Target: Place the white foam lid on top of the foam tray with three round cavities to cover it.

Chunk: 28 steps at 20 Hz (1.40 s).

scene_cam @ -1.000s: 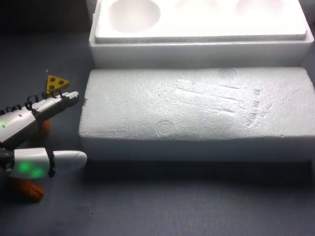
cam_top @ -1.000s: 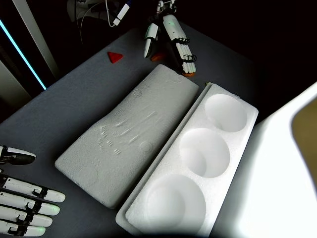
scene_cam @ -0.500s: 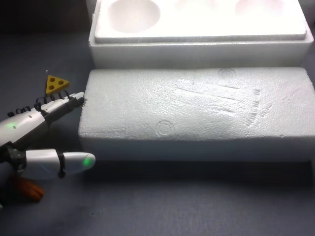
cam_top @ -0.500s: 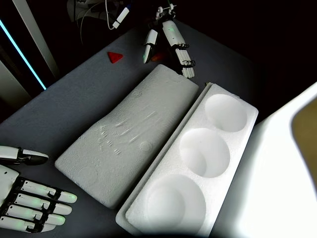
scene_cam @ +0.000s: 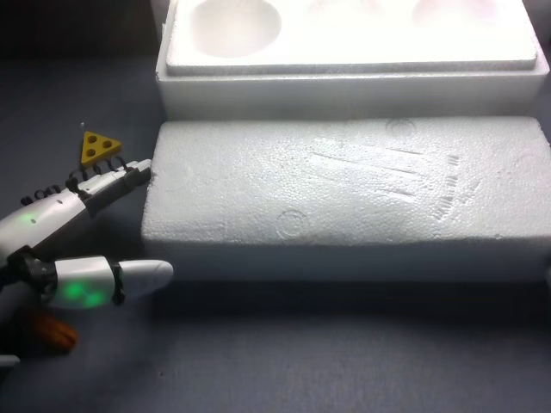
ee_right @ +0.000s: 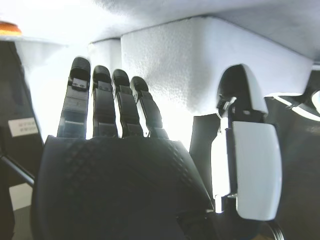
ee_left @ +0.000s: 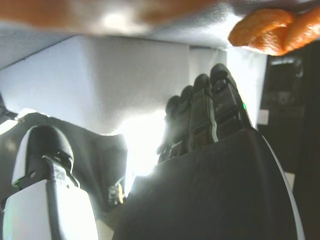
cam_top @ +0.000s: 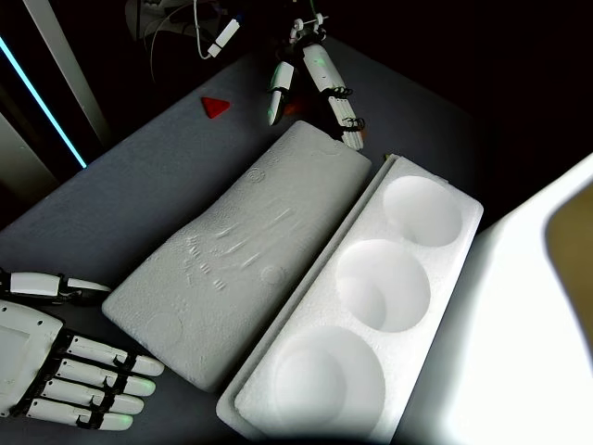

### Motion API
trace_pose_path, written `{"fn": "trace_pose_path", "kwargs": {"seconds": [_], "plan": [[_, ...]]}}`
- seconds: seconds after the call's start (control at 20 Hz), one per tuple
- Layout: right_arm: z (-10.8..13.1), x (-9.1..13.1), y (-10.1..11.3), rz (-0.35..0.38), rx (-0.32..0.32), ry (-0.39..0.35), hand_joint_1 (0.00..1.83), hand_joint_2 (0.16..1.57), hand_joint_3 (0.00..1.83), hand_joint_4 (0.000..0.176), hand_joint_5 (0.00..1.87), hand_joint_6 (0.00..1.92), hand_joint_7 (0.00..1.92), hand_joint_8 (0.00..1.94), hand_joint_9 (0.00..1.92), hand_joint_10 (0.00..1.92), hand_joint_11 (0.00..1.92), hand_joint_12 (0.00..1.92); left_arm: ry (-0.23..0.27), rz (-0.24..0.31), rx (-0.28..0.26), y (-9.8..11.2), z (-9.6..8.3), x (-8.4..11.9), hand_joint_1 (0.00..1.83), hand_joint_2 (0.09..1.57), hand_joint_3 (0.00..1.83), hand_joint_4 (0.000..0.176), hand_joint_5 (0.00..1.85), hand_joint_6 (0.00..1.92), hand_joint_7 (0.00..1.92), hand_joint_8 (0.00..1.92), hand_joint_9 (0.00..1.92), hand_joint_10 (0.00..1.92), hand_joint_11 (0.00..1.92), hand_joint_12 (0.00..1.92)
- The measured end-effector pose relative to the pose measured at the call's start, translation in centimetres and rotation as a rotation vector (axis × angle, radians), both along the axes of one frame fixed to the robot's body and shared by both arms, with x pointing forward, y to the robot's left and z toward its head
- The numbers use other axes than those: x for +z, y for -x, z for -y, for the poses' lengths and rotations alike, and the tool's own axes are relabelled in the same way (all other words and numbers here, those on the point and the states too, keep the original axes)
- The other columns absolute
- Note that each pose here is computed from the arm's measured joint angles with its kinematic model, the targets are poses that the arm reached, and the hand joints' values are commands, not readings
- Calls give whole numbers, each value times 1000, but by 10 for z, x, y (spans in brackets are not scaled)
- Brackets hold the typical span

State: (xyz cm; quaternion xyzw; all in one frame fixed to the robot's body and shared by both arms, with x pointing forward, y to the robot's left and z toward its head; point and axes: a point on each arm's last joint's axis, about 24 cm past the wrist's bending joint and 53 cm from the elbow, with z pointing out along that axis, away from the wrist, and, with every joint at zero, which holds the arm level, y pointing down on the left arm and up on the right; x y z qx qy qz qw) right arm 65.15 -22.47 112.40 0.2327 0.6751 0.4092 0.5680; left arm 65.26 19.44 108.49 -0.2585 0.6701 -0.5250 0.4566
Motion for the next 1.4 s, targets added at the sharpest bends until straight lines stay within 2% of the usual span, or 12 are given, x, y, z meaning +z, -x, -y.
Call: {"fn": "trace_pose_path", "kwargs": {"seconds": [0.1,0.15,0.2,0.25,0.4,0.7,0.75,0.9,1.1,1.15,1.25,1.4], "plan": [[1,1,0,3,-4,-10,405,1217,1,0,197,62,185,34,158,86,0,1346,16,3,5,0,0,1,572,1099,13,0,175,36,28,2,0,0,0,0],[2,3,-1,11,-8,-13,376,1221,0,0,227,125,244,20,152,256,0,1513,22,4,7,0,0,2,559,1124,17,0,194,37,43,5,0,0,0,0],[2,5,-2,17,-10,-14,366,1246,0,0,146,455,261,6,9,617,0,1598,27,6,7,0,0,3,543,1144,20,0,223,43,65,11,18,7,0,0],[2,4,-2,15,-11,-17,359,1259,1,0,68,719,277,9,1,679,0,1623,35,10,7,0,1,4,541,1146,19,0,236,47,77,15,31,13,0,0],[-1,5,2,8,-5,-30,361,1252,0,0,6,896,300,17,0,820,0,1736,73,4,8,11,1,6,540,1150,14,0,240,44,76,8,26,8,0,0],[-3,19,17,34,16,-50,384,1245,0,0,0,925,293,15,0,830,0,1742,113,58,8,23,-4,29,535,1152,14,0,238,42,64,2,18,4,0,0],[0,22,22,41,16,-45,388,1247,0,0,0,921,229,23,0,645,0,1704,116,79,-8,26,-2,36,518,1145,9,22,228,37,45,0,8,0,0,0],[5,36,27,73,16,-38,375,1243,0,0,0,780,179,6,0,604,0,1628,122,107,-22,31,-1,49,489,1150,7,3,219,27,49,2,22,6,0,0],[12,63,33,144,14,-30,432,1238,0,0,0,723,190,8,0,571,0,1618,130,167,-35,35,-4,76,493,1146,3,14,217,20,64,3,33,7,2,3],[11,70,35,164,20,-30,445,1232,0,0,0,800,236,28,0,685,0,1610,128,190,-37,36,-7,85,509,1142,1,19,217,19,65,3,33,7,2,3],[9,79,38,193,35,-23,417,1233,1,0,0,774,238,19,0,601,0,1427,145,222,-32,37,-9,96,532,1137,0,19,220,19,66,2,38,8,9,9],[12,91,36,223,27,-28,349,1205,0,0,0,612,222,7,0,575,0,1427,158,269,-39,33,-8,115,554,1124,0,0,250,30,89,8,47,11,11,18]]}}
